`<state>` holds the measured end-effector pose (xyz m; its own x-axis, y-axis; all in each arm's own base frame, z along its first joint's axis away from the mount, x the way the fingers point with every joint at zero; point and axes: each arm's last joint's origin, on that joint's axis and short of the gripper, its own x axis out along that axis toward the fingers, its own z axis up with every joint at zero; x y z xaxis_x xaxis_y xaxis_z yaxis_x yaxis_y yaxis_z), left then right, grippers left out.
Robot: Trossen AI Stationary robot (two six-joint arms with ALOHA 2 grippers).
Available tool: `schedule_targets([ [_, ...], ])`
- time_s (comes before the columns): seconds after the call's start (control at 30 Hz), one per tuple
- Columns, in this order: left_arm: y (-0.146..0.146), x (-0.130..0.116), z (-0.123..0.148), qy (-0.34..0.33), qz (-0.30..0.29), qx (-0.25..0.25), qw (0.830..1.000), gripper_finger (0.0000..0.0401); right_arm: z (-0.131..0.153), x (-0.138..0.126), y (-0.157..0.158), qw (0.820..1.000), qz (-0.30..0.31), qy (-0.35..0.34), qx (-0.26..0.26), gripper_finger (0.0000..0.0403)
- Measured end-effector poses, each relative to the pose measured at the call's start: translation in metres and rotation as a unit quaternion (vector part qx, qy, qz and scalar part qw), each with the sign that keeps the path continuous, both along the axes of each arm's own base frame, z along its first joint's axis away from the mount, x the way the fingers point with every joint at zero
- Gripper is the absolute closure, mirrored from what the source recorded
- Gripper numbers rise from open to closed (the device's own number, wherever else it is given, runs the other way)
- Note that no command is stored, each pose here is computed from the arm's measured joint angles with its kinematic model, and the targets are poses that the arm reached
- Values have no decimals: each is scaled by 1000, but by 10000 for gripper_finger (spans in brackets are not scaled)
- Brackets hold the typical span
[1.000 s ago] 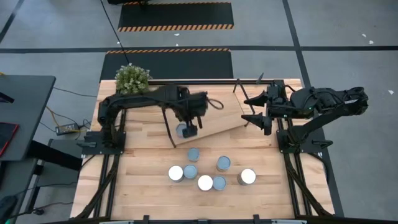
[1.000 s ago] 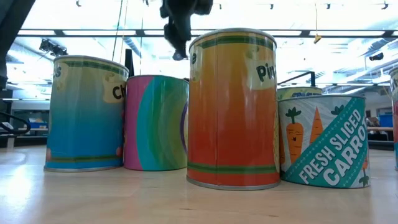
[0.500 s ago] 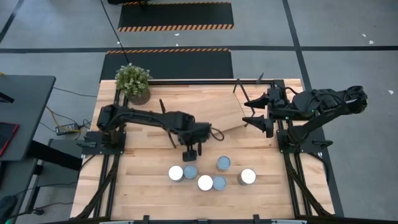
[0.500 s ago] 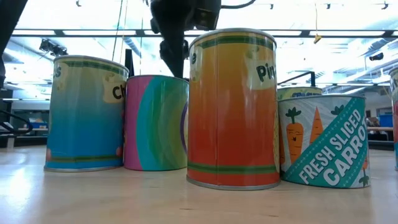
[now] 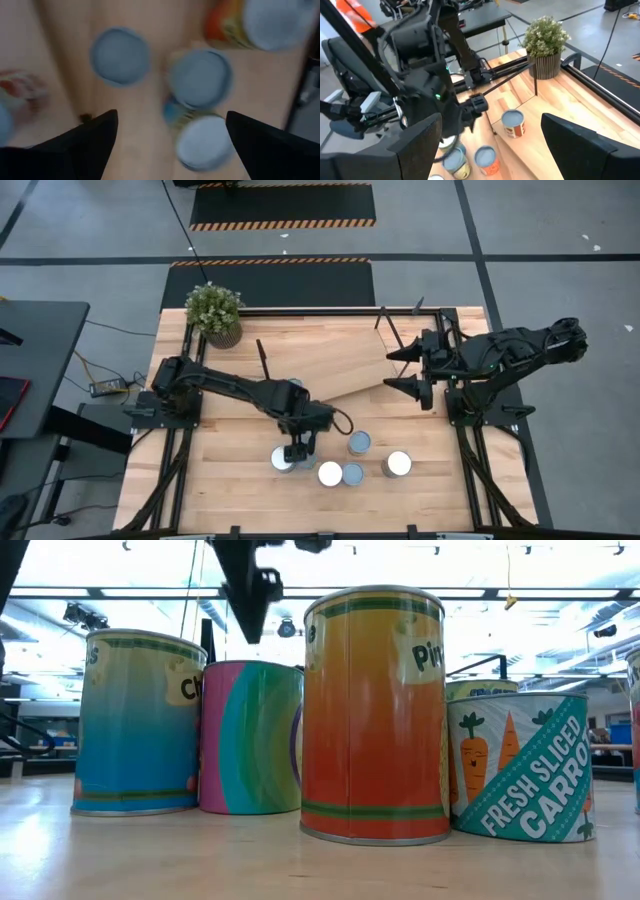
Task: Pick and place cans onto a shelf
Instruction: Put the canned tomatoes on the shelf
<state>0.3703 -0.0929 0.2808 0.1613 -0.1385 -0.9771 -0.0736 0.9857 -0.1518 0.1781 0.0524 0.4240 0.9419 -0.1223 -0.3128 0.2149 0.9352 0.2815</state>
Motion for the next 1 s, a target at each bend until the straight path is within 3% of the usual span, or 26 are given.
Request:
schedule_targets([
  [0.13, -17, -5, 2, 7, -6, -14, 1000, 26, -6, 2, 4, 999, 21, 28, 0, 54],
  [0.33, -43, -13, 2, -7, 1, 21, 1000, 26, -26, 9, 17, 993, 40, 112, 12, 54],
  [0.63, -56, -26, 18, -55, 76, 54, 994, 26, -58, 34, 56, 972, 110, 207, 18, 54],
  [0.87, -52, -37, 36, -105, 126, 98, 982, 26, -90, 37, 78, 935, 126, 330, 6, 54],
  [1.0, -43, -38, 47, -134, 157, 98, 973, 26, -114, 38, 87, 913, 134, 385, 6, 49],
])
